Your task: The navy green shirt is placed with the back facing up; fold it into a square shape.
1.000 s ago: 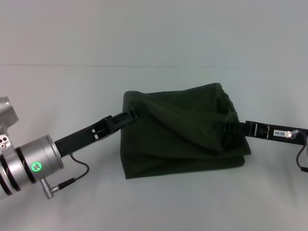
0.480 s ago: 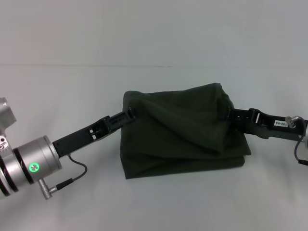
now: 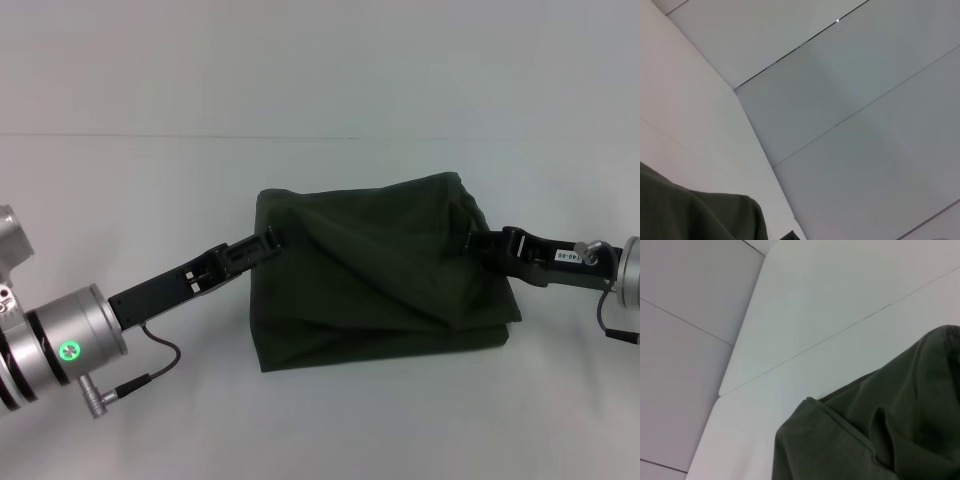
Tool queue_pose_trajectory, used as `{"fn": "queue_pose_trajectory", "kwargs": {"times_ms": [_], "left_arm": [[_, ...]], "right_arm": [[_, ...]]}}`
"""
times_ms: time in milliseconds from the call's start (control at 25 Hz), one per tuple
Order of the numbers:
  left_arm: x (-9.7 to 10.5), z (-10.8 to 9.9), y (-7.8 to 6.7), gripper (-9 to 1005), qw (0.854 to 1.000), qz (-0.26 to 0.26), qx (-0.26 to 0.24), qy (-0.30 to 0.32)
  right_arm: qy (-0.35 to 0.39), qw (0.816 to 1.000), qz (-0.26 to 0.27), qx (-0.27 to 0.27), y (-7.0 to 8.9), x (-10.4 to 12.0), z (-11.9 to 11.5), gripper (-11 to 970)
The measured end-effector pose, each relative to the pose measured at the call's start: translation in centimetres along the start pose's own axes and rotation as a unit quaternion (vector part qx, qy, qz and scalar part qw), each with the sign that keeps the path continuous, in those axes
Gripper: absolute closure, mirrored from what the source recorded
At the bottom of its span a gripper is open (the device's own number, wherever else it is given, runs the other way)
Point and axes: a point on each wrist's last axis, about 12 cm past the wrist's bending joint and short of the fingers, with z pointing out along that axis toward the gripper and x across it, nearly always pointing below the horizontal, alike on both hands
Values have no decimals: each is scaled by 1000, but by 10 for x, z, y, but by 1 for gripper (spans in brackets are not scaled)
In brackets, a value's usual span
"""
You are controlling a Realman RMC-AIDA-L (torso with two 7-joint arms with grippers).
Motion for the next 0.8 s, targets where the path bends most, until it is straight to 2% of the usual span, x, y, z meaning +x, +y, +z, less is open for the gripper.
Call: {"fn": "queue_pose_trajectory", "kwargs": {"times_ms": [200,640,800], "left_arm": [[1,-1,0,109,1000,-1,3,0],[2,-4,1,109,1000,-1,0,-3],[1,-5,1,108,1000,1,-3,-3]], "right_arm": [[-1,1000,-5,9,-1,-1,1,507],[-2,1000,-17,7,3,-5,3,926],[-3,1000,-19,3,4,-6,3,928]]}}
